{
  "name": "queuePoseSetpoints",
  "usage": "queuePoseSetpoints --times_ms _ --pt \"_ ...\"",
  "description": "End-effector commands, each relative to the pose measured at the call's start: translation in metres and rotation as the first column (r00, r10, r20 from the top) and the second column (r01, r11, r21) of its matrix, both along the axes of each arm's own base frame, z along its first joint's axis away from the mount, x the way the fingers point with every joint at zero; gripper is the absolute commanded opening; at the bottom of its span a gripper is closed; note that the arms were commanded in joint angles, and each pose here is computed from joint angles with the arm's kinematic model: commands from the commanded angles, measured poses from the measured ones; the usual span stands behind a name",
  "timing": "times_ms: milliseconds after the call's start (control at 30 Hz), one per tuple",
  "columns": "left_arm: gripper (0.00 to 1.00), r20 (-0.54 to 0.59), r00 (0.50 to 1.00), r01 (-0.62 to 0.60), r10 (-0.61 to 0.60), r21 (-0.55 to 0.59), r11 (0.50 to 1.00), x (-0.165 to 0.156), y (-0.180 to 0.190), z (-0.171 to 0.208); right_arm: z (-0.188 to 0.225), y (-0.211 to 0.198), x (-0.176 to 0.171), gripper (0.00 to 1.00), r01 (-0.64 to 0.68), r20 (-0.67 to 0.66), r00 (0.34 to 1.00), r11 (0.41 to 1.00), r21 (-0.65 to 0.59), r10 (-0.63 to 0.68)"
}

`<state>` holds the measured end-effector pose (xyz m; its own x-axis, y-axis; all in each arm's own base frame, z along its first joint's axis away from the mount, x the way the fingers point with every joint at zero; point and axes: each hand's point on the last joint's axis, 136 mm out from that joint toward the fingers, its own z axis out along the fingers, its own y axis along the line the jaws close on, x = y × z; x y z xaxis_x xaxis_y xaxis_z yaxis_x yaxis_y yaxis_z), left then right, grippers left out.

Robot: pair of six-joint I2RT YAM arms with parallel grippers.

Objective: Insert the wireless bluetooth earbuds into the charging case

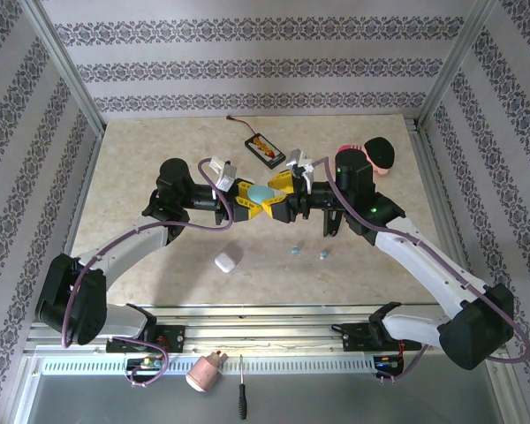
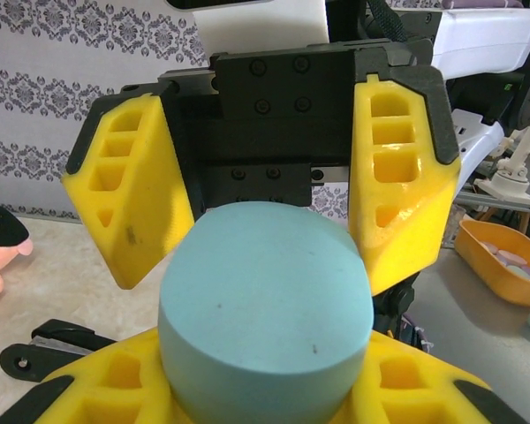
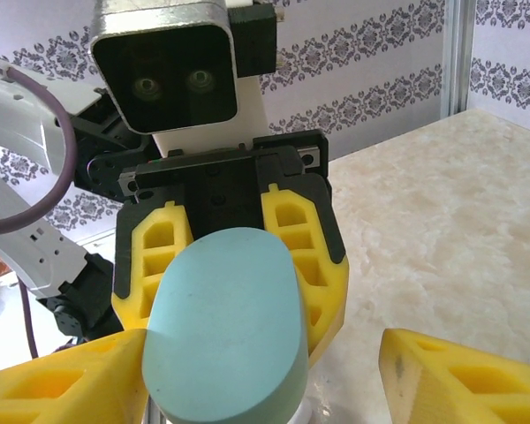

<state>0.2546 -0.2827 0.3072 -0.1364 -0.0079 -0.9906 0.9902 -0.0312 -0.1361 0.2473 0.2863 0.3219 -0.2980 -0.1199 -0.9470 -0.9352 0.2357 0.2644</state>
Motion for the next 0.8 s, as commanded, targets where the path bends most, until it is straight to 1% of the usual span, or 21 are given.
queuePoseSetpoints --times_ms 0,333,567,667,767 --pt "0.33 0.050 0.999 0.011 -0.010 -0.002 1.000 -0.004 0.003 0.002 0.013 -0.007 0.017 0.67 0.083 0.013 0.996 0.996 0.022 -0.083" --pt "0.33 0.061 0.998 0.009 -0.009 0.006 1.000 -0.006 0.005 -0.003 0.018 -0.012 0.027 0.68 0.130 -0.006 0.992 0.990 0.048 -0.130" --pt "0.33 0.071 0.997 0.008 -0.009 0.008 1.000 -0.009 0.005 -0.004 0.020 -0.016 0.038 0.68 0.188 -0.024 0.982 0.981 0.052 -0.187" --pt "0.33 0.070 0.998 0.004 -0.005 0.010 1.000 -0.008 0.006 -0.005 0.022 -0.015 0.037 0.70 0.174 -0.025 0.985 0.983 0.056 -0.173" --pt "0.33 0.070 0.998 -0.010 0.009 0.014 1.000 -0.006 0.006 -0.008 0.027 -0.013 0.028 0.74 0.126 -0.013 0.992 0.989 0.076 -0.125"
